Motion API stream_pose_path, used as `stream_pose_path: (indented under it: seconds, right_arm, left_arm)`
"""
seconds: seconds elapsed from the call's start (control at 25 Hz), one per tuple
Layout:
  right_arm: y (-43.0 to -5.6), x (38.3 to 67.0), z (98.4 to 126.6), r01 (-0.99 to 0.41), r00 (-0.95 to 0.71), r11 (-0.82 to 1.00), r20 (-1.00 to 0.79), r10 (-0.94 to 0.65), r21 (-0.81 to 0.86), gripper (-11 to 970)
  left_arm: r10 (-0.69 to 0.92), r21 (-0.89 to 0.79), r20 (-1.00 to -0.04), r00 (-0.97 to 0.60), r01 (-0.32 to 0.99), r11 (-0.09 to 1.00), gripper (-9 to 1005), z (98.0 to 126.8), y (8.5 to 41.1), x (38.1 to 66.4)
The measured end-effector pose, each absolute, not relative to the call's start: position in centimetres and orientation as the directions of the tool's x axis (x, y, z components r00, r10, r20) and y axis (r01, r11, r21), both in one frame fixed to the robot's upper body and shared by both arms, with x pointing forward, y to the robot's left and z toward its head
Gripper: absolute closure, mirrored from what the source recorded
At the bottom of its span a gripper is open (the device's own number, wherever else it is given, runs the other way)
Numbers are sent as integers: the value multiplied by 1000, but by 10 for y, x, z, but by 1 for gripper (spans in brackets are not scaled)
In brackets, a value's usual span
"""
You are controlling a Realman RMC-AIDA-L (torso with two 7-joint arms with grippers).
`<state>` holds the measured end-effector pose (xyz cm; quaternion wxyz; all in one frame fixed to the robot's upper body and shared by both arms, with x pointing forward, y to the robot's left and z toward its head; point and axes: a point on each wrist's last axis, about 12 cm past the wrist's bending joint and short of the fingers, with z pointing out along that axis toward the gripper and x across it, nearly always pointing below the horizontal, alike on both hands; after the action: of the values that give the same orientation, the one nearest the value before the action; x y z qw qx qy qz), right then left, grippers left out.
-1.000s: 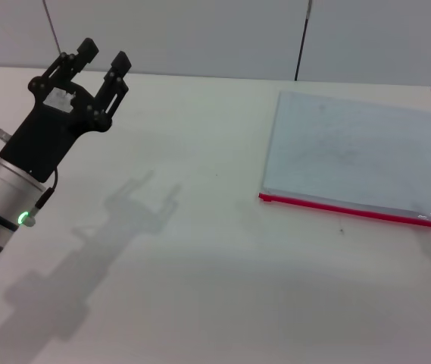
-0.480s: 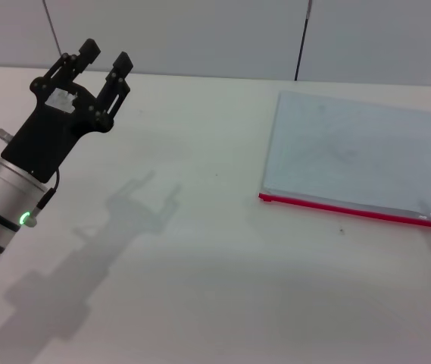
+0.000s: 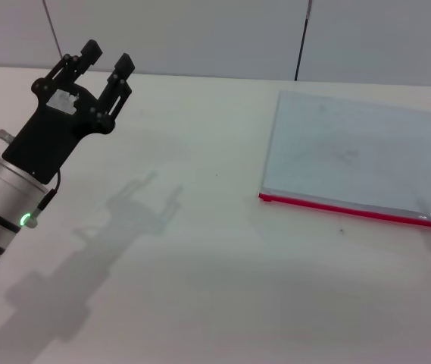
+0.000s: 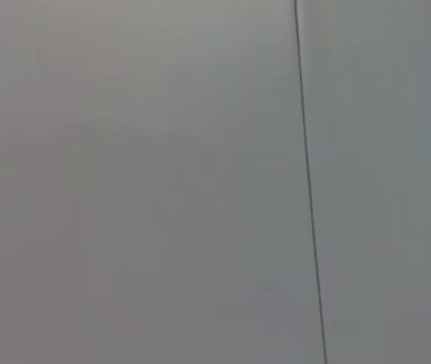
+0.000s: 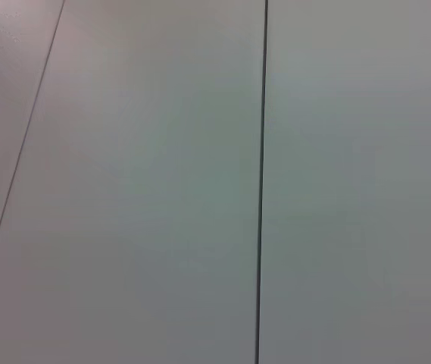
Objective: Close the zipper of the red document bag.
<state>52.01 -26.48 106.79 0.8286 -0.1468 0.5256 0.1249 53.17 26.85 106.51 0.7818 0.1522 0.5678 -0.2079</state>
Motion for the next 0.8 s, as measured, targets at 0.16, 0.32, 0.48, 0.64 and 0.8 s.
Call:
stream_pose_path:
  seconds: [0.16, 0.32, 0.48, 0.64, 0.8]
  right_arm:
    - [-265, 520, 1068, -362, 416, 926, -908, 53, -112, 345]
    - [-264, 521, 1068, -362, 417, 925, -907, 54, -112, 345]
    - [-264, 521, 1068, -363, 417, 925, -907, 54, -112, 345]
    - [-264, 521, 1068, -363, 417, 925, -907, 54, -112, 345]
    - [-264, 521, 1068, -363, 417, 925, -907, 54, -112, 345]
  left_arm:
    - [-153, 2, -951, 269, 498, 867, 470, 1065, 268, 532]
    - [-153, 2, -951, 270, 498, 867, 470, 1065, 268, 532]
    - [-153, 2, -951, 270, 498, 867, 470, 1065, 269, 532]
    - [-154, 1, -951, 269, 498, 867, 470, 1065, 268, 532]
    - [-154, 1, -951, 269, 499, 866, 470, 1065, 268, 532]
